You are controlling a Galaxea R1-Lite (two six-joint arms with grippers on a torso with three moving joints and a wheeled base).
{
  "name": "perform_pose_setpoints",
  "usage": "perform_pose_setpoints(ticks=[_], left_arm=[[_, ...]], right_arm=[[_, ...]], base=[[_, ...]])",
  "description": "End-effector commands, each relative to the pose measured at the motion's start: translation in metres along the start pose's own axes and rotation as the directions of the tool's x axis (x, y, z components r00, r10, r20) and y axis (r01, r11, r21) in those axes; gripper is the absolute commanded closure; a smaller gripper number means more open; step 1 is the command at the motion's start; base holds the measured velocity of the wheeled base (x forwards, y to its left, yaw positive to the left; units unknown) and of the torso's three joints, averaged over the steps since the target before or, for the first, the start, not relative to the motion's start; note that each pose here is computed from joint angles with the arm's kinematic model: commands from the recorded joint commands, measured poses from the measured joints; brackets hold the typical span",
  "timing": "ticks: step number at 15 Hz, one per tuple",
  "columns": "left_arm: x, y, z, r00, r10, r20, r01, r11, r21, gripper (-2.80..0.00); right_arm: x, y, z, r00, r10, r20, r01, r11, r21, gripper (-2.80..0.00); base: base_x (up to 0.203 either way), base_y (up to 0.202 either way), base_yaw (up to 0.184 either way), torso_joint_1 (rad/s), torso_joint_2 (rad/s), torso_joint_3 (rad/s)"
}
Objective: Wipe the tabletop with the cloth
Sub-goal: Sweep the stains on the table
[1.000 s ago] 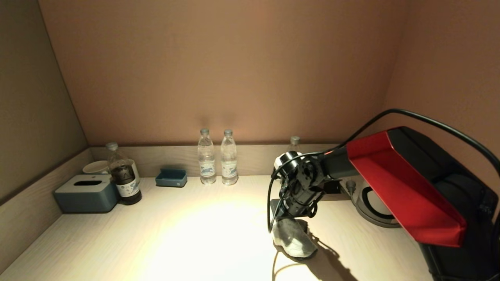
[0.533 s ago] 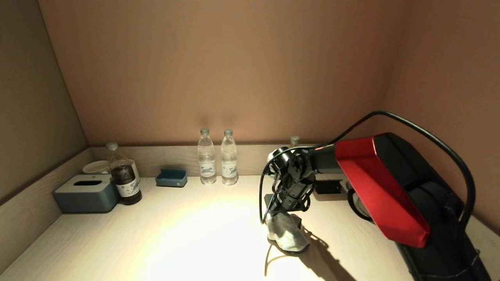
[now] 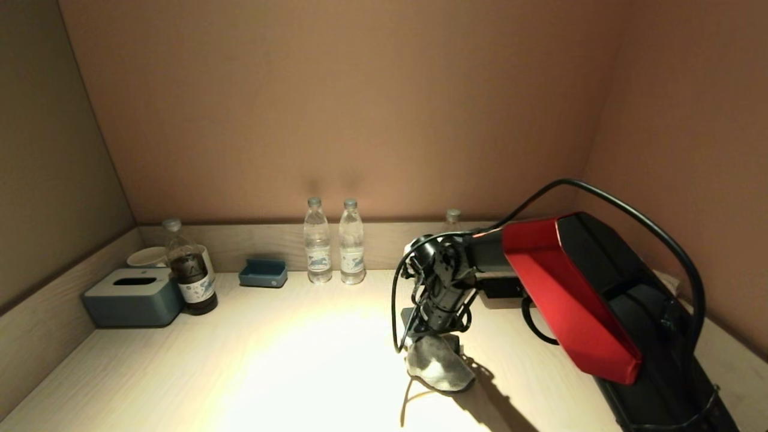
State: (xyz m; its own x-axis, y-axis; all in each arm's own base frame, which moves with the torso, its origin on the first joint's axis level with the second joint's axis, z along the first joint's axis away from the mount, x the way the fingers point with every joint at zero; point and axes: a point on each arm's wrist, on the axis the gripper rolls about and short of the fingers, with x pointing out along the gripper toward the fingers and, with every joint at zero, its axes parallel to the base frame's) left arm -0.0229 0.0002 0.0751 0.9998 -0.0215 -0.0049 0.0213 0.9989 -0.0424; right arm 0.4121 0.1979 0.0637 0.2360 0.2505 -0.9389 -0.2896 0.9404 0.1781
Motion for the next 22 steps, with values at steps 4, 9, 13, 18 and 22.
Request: perform_pose_setpoints(ticks=[4,9,13,18,22], left_arm=[[0.000,0.000,0.000,1.000,0.000,-0.001,0.000,1.000,-0.001,0.00],[0.000,0.000,0.000,1.000,0.000,-0.001,0.000,1.000,-0.001,0.00],[0.000,0.000,0.000,1.000,0.000,-0.001,0.000,1.000,-0.001,0.00],[0.000,0.000,0.000,1.000,0.000,-0.001,0.000,1.000,-0.001,0.00],[0.000,0.000,0.000,1.000,0.000,-0.001,0.000,1.000,-0.001,0.00]], right_arm=[[0.003,0.014,-0.003,1.000,0.007,-0.001,-0.008,0.997,-0.081,0.00],[0.010,0.030,-0.006,0.999,-0.045,0.009,0.045,0.989,-0.143,0.00],[0.011,0.046,-0.010,0.999,-0.031,0.013,0.033,0.982,-0.185,0.00],[0.007,0.070,-0.017,1.000,-0.002,0.009,0.004,0.973,-0.232,0.00],[0.000,0.097,-0.026,1.000,0.024,0.016,-0.018,0.957,-0.289,0.00]], base=[[0.000,0.000,0.000,0.000,0.00,0.000],[0.000,0.000,0.000,0.000,0.00,0.000],[0.000,0.000,0.000,0.000,0.00,0.000],[0.000,0.000,0.000,0.000,0.00,0.000],[0.000,0.000,0.000,0.000,0.00,0.000]])
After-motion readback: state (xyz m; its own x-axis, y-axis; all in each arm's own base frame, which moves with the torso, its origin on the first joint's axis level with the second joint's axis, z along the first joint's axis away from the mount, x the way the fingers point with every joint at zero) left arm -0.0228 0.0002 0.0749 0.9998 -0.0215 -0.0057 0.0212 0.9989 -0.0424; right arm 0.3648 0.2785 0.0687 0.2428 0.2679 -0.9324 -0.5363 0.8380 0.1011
